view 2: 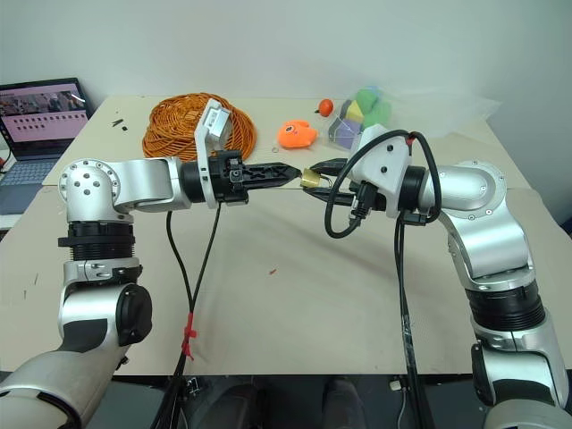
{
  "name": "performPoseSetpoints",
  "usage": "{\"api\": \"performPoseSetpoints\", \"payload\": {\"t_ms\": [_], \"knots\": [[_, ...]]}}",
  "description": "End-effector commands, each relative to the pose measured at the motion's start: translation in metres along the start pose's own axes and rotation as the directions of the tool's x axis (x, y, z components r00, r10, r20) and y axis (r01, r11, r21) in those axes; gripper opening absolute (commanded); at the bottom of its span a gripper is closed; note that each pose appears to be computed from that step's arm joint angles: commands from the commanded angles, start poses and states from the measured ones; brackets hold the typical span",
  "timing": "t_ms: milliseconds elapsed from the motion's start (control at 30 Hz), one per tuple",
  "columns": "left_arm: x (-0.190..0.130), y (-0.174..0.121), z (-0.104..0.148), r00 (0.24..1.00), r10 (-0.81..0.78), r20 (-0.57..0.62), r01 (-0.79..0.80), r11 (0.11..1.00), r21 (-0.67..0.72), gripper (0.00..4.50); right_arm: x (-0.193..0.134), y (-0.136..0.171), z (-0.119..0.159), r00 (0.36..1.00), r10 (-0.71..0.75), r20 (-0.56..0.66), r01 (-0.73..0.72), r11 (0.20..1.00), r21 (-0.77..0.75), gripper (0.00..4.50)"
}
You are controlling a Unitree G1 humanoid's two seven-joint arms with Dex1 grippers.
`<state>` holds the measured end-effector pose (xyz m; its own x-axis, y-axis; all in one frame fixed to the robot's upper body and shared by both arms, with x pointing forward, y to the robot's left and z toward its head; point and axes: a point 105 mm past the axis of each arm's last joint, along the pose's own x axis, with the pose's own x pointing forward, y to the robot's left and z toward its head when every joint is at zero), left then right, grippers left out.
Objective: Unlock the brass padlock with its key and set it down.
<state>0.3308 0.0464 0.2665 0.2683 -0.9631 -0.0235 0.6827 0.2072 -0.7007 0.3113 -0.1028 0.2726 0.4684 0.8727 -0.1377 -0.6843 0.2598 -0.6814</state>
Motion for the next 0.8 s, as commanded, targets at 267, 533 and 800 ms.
{"api": "performPoseSetpoints", "payload": {"t_ms": [267, 533, 800], "knots": [[-0.002, -0.011, -0.003, 0.999, -0.004, -0.035, 0.008, 0.993, 0.114, 0.04, -0.007, -0.006, 0.015, 0.999, -0.026, 0.032, 0.028, 0.998, -0.055, 0.94], [-0.001, -0.01, -0.013, 0.995, -0.006, -0.097, 0.03, 0.966, 0.256, 0.04, -0.005, -0.005, 0.019, 0.999, -0.027, 0.043, 0.029, 0.998, -0.054, 0.94], [-0.005, -0.005, -0.014, 0.992, -0.001, -0.127, 0.058, 0.891, 0.45, 0.04, -0.006, -0.004, 0.021, 0.999, -0.026, 0.043, 0.028, 0.998, -0.053, 0.94]]}}
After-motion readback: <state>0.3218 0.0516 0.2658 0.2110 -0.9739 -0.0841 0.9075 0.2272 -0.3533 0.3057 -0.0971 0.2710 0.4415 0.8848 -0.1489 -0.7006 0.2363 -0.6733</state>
